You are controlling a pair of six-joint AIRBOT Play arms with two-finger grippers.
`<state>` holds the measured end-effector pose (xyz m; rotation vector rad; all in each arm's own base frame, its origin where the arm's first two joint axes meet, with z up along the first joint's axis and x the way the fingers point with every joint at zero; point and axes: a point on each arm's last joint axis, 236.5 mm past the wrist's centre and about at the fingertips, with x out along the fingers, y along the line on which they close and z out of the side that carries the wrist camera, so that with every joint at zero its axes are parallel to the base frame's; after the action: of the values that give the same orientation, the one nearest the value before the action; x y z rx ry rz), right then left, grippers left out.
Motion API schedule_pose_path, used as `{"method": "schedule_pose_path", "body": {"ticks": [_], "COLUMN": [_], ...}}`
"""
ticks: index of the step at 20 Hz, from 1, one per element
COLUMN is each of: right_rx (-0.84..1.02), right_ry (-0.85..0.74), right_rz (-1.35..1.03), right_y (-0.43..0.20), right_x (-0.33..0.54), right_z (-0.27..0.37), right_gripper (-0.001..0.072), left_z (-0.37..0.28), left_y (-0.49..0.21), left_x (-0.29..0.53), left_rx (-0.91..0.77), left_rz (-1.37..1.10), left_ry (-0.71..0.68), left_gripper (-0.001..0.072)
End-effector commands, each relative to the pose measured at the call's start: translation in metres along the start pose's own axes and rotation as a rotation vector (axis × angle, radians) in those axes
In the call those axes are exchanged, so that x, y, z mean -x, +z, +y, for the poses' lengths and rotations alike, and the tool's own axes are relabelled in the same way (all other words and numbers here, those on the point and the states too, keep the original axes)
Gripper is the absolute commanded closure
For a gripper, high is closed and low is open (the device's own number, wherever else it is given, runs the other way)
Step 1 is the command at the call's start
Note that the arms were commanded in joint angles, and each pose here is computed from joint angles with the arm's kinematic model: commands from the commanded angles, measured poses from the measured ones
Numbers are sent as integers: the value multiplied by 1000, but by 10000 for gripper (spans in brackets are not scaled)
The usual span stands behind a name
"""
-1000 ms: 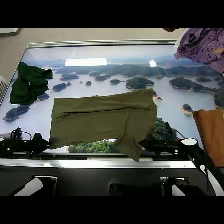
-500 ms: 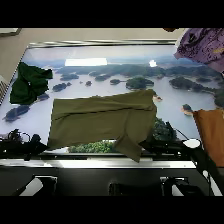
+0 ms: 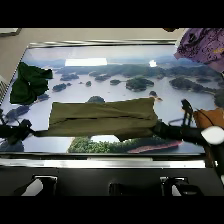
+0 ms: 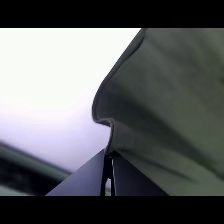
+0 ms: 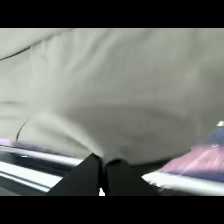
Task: Fold the clothes and pants, and hang the long-sleeved shirts on hangers.
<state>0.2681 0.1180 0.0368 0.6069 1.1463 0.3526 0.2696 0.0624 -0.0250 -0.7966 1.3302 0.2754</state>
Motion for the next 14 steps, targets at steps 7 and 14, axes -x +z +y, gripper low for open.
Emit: {"method": "schedule_pose_path", "body": {"ticks": [7, 14], "right_rx": [119, 67], "right_ry": [-129, -188], "right_rz": [89, 134], "right_y": [119, 122], "right_x": [-89, -116], "right_z": [-23, -53], "right_gripper": [685, 684], "left_z": [-76, -95], "left_y": [97, 139], "left_x": [-48, -74], "left_rx": [-193, -218], "left_rz": [-56, -55], "left_ry": [-11, -13], "left_gripper": [694, 693]}}
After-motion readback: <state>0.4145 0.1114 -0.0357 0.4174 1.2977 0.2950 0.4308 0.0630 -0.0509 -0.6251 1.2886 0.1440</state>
